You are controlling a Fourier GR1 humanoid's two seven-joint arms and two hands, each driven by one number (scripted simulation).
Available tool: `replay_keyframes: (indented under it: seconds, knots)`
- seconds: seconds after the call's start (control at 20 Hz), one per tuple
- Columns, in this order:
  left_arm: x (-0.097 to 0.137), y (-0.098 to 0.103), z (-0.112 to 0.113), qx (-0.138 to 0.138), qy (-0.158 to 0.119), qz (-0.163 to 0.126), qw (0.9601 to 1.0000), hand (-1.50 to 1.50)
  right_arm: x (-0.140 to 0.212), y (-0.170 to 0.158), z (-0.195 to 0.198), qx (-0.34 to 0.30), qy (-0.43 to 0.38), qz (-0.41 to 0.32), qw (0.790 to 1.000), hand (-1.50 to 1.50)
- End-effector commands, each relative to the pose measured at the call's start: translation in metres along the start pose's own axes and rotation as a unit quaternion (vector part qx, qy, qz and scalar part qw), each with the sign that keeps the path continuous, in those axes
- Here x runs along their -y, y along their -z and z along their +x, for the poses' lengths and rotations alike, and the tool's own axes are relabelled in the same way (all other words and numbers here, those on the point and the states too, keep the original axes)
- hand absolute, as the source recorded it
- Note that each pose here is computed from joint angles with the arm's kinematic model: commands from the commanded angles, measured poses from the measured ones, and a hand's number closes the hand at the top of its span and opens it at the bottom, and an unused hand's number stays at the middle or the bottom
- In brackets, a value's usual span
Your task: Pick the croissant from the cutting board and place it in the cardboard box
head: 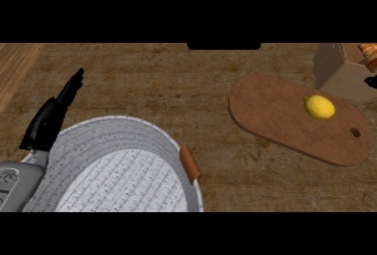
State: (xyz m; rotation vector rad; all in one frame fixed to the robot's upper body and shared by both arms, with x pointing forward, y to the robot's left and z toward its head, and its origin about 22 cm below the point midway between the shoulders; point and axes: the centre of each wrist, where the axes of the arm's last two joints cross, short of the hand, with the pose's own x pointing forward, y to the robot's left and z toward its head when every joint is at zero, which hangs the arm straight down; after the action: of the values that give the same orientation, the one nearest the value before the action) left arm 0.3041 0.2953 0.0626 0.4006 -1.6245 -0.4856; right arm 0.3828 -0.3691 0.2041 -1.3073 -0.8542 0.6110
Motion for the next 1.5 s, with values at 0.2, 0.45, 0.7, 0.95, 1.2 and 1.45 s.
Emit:
replay_keyframes:
  seconds: [0.2, 0.45, 0.7, 0.95, 1.2, 1.45]
  knots:
    - [0.056, -0.027, -0.028, -0.064, -0.043, -0.038, 0.9963, 0.0, -0.02, 0.02, -0.026, 0.067, 0.113, 0.011, 0.991, -1.5]
    - [0.036, -0.021, -0.03, -0.06, -0.037, -0.027, 0.9972, 0.0, -0.022, 0.021, -0.022, 0.11, 0.288, -0.064, 0.949, -1.5]
    - [0.045, -0.024, -0.028, -0.059, -0.045, -0.027, 0.9969, 0.0, -0.01, 0.035, -0.04, 0.085, 0.393, -0.06, 0.914, -1.5]
    - [0.044, -0.024, -0.028, -0.067, -0.047, -0.03, 0.9962, 0.0, -0.043, 0.036, -0.074, 0.06, 0.477, -0.102, 0.871, -1.5]
    - [0.045, -0.02, -0.023, -0.062, -0.047, -0.03, 0.9965, 0.0, -0.027, 0.042, -0.115, 0.064, 0.507, -0.163, 0.844, -1.5]
    - [0.037, -0.024, -0.026, -0.067, -0.05, -0.024, 0.9962, 0.0, -0.046, 0.036, -0.162, 0.065, 0.517, -0.201, 0.83, -1.5]
